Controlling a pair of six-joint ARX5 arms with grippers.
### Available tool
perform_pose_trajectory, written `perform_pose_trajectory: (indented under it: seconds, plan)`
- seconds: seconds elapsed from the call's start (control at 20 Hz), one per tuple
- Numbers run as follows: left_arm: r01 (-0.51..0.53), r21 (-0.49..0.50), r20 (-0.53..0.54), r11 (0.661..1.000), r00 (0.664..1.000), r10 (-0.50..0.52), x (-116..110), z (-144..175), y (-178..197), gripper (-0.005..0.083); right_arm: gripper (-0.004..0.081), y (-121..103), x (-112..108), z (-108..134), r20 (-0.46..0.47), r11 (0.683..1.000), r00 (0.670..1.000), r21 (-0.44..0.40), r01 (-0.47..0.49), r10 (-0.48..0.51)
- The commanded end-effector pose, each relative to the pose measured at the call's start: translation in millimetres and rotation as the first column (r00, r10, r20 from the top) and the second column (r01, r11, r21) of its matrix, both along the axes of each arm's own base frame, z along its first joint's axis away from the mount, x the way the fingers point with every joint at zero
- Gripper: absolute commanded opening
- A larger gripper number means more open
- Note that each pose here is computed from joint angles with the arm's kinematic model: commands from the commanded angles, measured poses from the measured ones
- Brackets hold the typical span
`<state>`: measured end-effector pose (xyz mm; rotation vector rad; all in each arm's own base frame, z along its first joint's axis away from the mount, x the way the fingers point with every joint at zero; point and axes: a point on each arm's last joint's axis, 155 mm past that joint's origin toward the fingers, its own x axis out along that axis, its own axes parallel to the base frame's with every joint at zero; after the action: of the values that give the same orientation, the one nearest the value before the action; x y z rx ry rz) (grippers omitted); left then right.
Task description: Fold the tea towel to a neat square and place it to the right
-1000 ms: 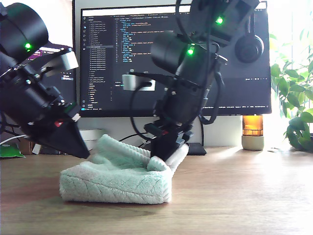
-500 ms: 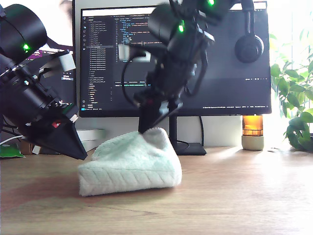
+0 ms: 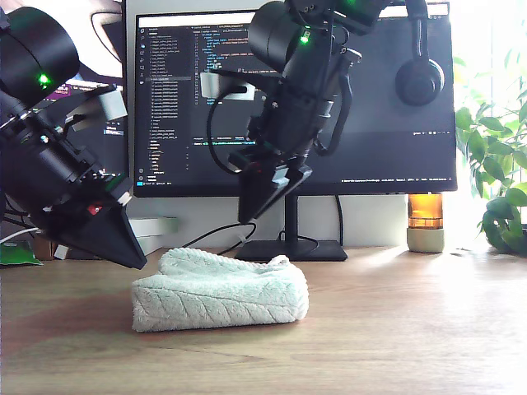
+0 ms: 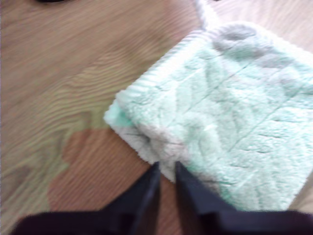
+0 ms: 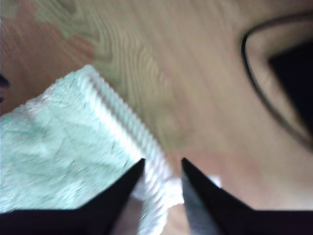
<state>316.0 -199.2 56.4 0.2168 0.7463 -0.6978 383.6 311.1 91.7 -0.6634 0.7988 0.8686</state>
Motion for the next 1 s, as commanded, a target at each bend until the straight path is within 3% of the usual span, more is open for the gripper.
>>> perform_pose_trajectory:
  seconds: [0.0,0.15,0.55,0.65,0.8,0.95]
  plan:
    - [0.006,-0.016,0.021,1.0,1.0,-0.005,0,8,-2,-0.0024,-0.0012,3,-4,-3,-0.041,1.0,0.999,0.015,0.003,-0.003]
    - [0.01,-0.048,0.079,0.999,0.997,-0.007,0,33,-3,-0.0024,-0.0012,8,-17,-2,-0.124,0.997,0.992,0.073,0.032,-0.023]
    - [0.005,-0.098,0.133,0.995,0.991,0.008,-15,76,10,-0.0024,-0.0012,0,-31,46,-0.116,0.98,0.993,0.192,0.051,-0.029]
    - [0.032,-0.13,0.141,0.991,0.99,-0.014,-20,85,7,-0.0024,-0.0012,-1,-40,54,-0.082,0.975,0.996,0.221,-0.002,0.021]
    - [0.048,-0.167,0.184,0.985,0.983,-0.017,-23,104,10,-0.0024,-0.0012,-14,-54,47,-0.087,0.968,0.992,0.24,-0.065,0.089]
    - [0.052,-0.203,0.19,0.978,0.982,-0.013,-36,105,14,-0.0024,-0.0012,-22,-60,42,-0.086,0.938,0.982,0.32,-0.131,0.166]
